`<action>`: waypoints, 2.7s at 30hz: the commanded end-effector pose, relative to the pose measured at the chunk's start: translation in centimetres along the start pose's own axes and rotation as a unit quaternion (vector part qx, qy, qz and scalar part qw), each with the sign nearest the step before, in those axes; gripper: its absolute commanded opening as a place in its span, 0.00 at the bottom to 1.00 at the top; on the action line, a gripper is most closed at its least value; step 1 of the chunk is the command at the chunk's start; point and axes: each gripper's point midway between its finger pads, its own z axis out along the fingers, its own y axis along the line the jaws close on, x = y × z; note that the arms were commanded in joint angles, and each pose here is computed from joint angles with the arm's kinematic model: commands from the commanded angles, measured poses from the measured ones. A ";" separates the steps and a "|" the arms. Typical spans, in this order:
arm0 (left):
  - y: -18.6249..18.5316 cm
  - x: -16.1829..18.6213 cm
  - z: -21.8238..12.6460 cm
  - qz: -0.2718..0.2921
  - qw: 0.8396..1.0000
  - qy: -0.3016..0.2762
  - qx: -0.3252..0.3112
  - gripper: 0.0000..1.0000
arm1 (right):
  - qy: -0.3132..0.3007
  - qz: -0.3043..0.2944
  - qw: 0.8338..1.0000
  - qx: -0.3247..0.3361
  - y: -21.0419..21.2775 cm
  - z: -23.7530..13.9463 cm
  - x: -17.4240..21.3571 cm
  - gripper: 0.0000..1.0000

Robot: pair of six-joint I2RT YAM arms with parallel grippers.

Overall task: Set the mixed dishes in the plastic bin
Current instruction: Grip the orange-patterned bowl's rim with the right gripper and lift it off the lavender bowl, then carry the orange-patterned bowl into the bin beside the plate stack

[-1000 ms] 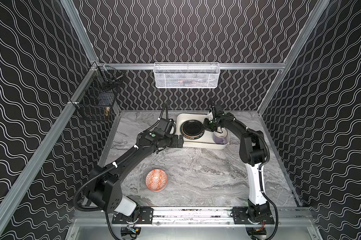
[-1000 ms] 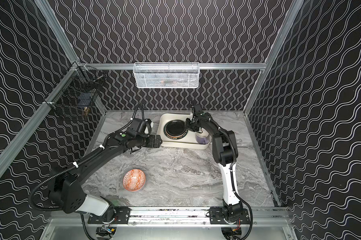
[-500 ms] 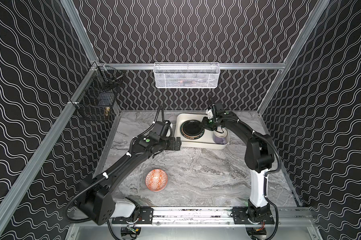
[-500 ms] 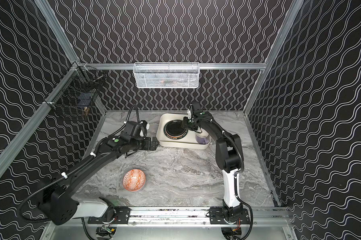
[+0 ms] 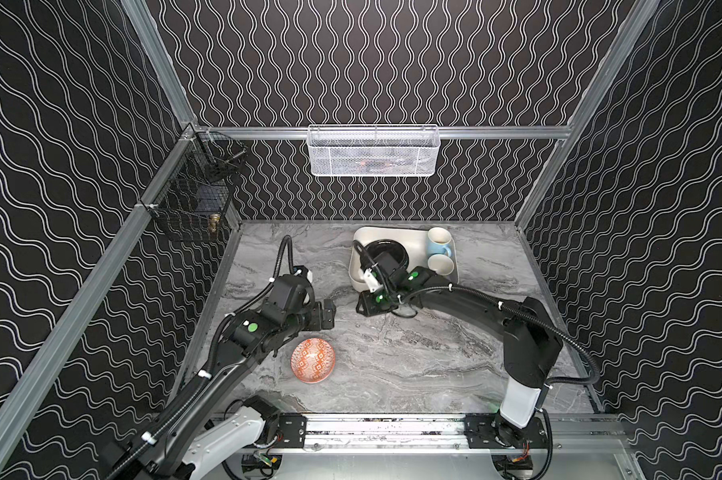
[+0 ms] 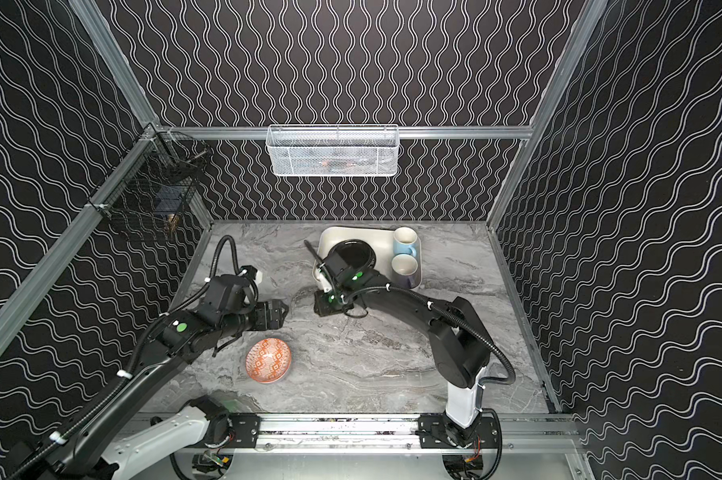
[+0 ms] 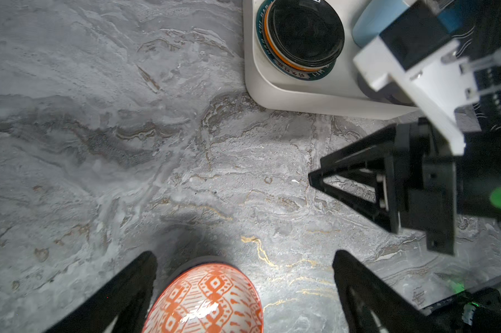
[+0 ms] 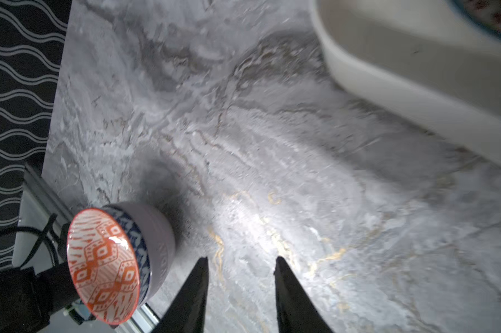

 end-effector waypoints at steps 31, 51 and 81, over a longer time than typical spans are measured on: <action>5.6 2.2 -9.5 -0.056 0.993 -0.074 -0.074 0.99 | 0.041 -0.051 0.997 0.037 7.0 6.2 5.0 0.14; 5.1 0.8 -9.5 -0.044 0.992 -0.089 -0.074 0.99 | -0.006 -0.049 0.998 0.042 7.1 2.4 2.7 0.03; 0.6 -3.1 -3.8 -0.013 0.998 -0.064 -0.022 0.98 | -0.153 0.086 0.980 0.097 -10.1 -9.5 -10.1 0.03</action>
